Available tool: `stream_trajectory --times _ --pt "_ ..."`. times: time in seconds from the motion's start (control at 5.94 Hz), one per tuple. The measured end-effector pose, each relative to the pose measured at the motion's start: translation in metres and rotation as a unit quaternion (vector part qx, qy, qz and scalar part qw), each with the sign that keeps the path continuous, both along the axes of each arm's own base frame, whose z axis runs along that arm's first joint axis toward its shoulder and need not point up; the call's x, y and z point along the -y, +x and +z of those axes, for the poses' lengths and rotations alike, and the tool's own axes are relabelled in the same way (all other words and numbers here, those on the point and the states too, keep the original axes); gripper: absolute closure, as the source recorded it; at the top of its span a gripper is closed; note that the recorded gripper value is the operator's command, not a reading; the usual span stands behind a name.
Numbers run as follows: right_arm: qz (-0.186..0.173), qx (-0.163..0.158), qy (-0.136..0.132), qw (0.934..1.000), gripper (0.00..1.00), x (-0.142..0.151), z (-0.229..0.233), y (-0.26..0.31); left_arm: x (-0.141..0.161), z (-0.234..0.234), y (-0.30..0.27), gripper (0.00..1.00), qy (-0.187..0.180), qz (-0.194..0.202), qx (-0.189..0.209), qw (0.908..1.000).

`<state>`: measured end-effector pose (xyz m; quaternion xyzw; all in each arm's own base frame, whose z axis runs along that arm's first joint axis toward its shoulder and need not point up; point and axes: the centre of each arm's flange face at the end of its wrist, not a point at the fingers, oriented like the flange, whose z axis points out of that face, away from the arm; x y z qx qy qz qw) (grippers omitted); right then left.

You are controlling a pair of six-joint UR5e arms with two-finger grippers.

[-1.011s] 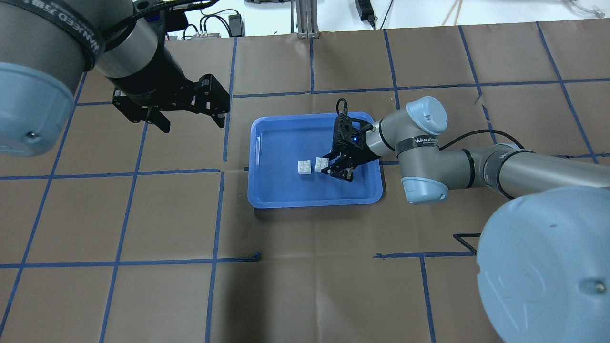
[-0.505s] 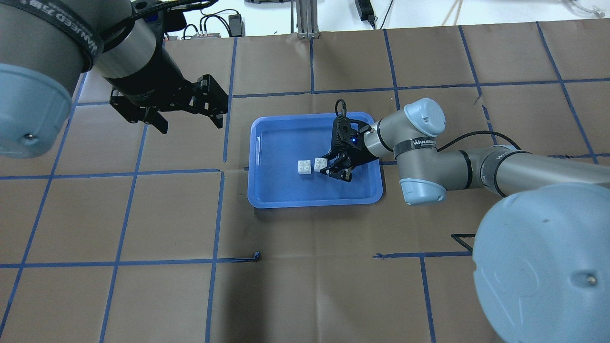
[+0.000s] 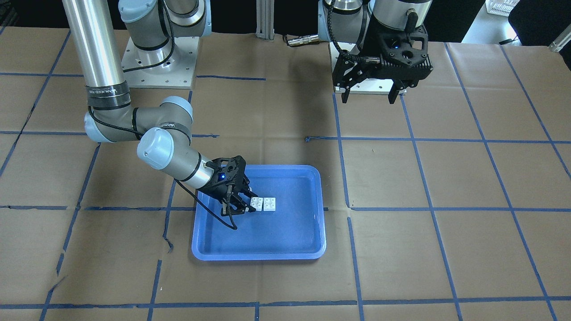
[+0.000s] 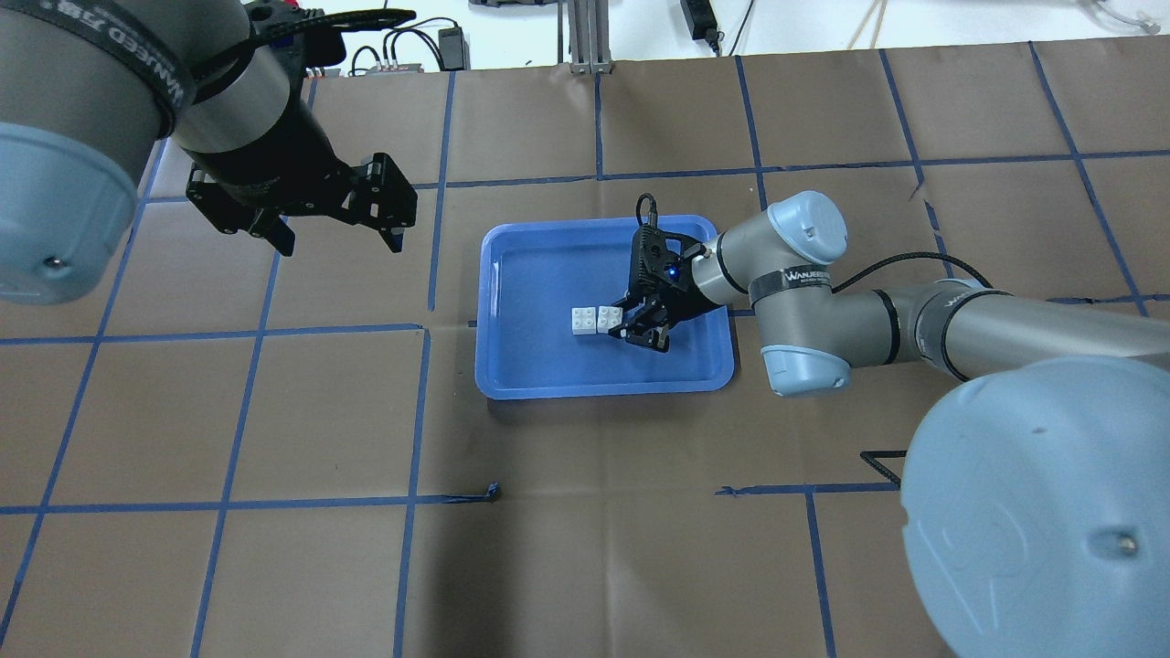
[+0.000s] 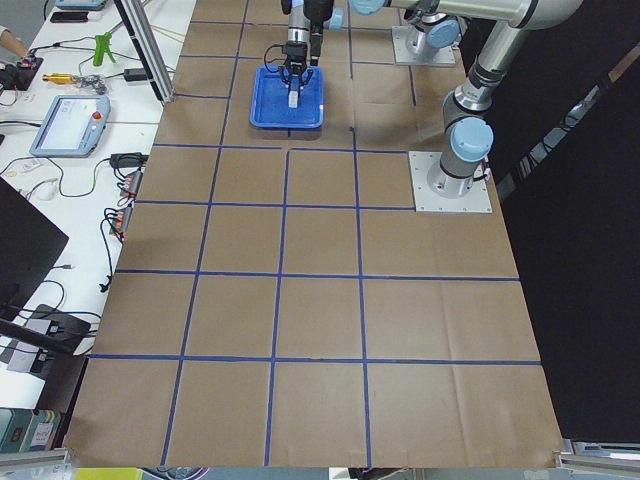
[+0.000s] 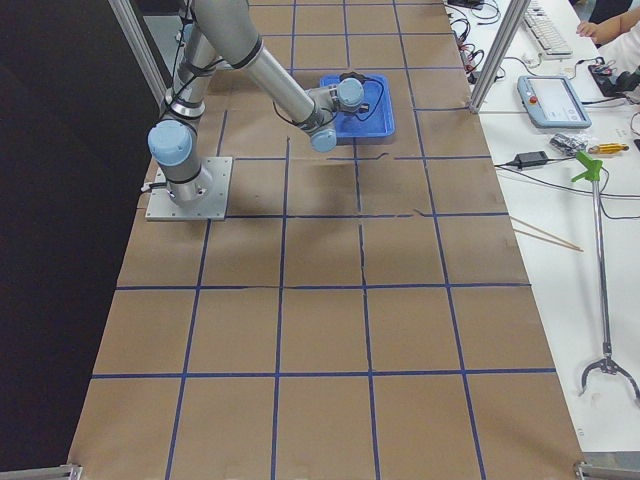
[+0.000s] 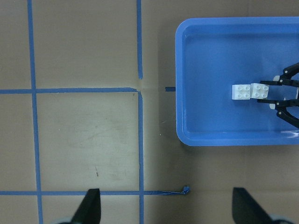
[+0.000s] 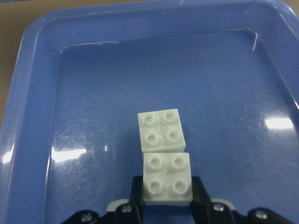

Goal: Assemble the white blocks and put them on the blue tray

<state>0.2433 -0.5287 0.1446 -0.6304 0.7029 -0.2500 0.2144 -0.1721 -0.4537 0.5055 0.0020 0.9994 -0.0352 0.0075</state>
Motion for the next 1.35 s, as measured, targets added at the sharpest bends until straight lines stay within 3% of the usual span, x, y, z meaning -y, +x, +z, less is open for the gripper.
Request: stream_trajectory --times 0.67,1.35 --pt "0.001 0.000 0.000 1.0000 0.67 -0.0009 0.0008 0.0009 0.0002 0.0027 0.0012 0.01 0.009 -0.035 0.004 0.9993" --pt "0.004 0.000 0.000 1.0000 0.66 -0.0024 0.0004 0.0045 0.0000 0.0035 0.0014 0.01 0.009 -0.035 0.004 0.9993"
